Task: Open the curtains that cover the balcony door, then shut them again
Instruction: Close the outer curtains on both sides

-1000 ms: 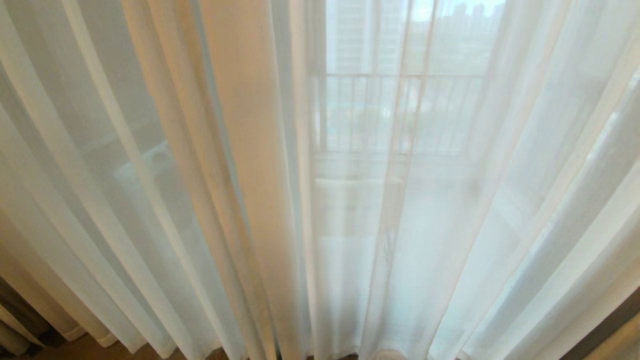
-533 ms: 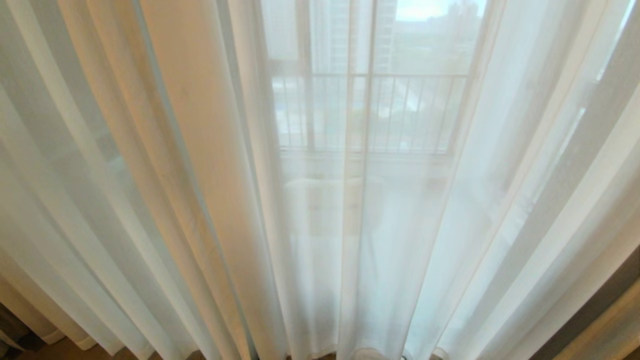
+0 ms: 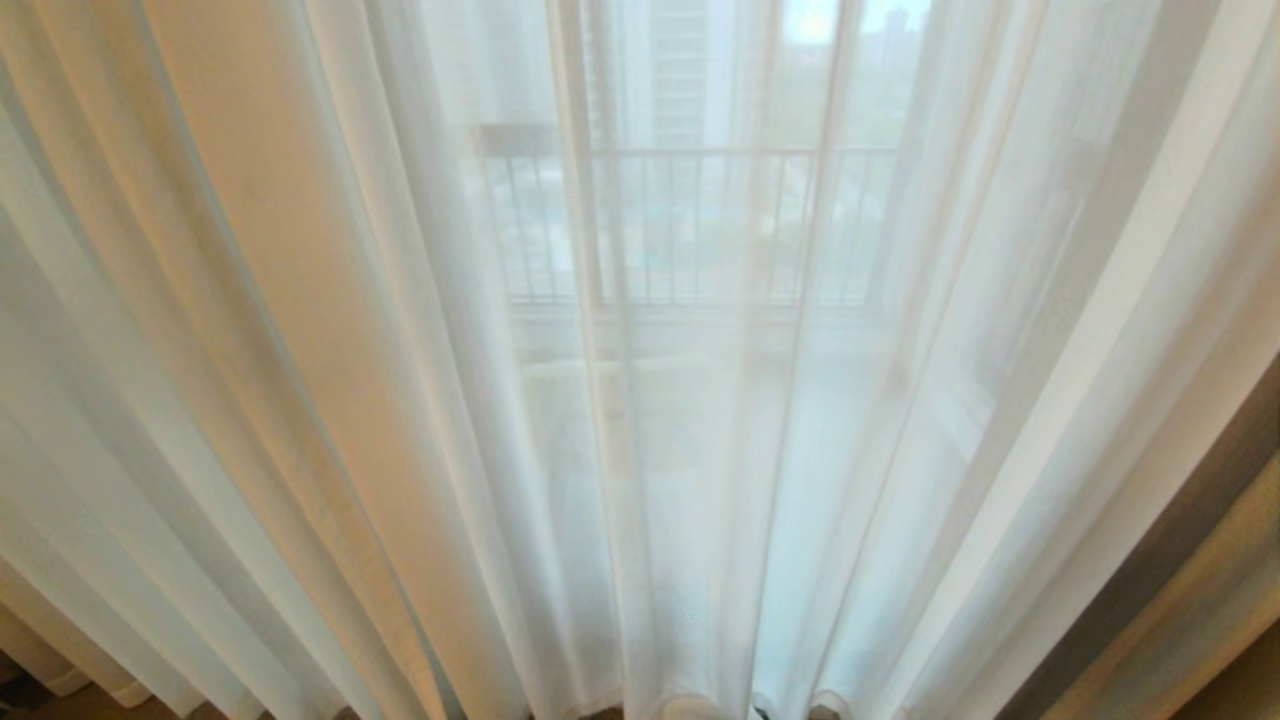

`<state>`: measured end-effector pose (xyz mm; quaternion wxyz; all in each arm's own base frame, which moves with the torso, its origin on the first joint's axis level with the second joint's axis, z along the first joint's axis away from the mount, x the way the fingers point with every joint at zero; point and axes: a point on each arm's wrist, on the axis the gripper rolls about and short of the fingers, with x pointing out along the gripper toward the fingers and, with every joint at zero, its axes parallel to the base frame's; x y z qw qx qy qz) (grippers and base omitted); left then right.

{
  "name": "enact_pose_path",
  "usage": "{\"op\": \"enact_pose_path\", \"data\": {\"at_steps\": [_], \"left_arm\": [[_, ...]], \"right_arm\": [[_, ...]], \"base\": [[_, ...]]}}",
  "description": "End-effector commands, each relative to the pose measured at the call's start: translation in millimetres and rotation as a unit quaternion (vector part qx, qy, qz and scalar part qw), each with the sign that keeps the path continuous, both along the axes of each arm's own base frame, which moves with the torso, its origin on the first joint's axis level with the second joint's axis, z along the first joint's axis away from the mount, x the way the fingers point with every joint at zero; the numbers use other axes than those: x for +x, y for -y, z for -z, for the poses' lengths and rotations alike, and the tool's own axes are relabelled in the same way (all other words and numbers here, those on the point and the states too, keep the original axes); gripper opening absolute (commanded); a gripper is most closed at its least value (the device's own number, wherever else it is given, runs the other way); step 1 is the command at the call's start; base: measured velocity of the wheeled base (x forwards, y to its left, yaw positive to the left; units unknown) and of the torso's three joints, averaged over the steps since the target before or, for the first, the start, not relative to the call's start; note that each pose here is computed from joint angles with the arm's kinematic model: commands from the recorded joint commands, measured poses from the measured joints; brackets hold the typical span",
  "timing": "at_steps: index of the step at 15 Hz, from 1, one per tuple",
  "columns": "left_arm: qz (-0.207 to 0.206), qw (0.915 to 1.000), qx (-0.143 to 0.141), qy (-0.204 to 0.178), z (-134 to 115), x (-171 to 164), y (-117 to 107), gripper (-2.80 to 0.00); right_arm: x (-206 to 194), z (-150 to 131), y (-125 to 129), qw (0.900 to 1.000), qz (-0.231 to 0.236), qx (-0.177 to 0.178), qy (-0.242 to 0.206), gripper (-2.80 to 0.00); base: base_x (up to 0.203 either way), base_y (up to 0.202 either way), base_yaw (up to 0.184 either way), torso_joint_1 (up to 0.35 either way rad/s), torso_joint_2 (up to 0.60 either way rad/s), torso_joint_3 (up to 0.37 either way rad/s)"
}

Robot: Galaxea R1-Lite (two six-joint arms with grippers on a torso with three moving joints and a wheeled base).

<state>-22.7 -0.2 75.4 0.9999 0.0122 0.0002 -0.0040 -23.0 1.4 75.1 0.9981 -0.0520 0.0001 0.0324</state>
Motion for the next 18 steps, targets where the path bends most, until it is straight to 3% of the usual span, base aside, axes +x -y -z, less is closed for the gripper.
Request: {"op": "enact_pose_path", "data": {"at_steps": [1, 18], "left_arm": [[0.000, 1.0000, 0.000, 0.001, -0.2, -0.1, 0.0, -2.80], [0.001, 1.0000, 0.001, 0.001, -0.2, -0.1, 0.0, -2.80]], "right_arm": [[0.0, -0.2, 0.0, 1.000, -0.001, -0.001, 0.000, -2.80], [0.1, 0.1, 0.0, 1.000, -0.001, 0.000, -0.001, -2.80]], "base": [[0.000, -0.197, -0.011, 0.001, 0.01, -0.004], [0.000, -0.191, -0.005, 0.006, 0.00, 0.001]]}}
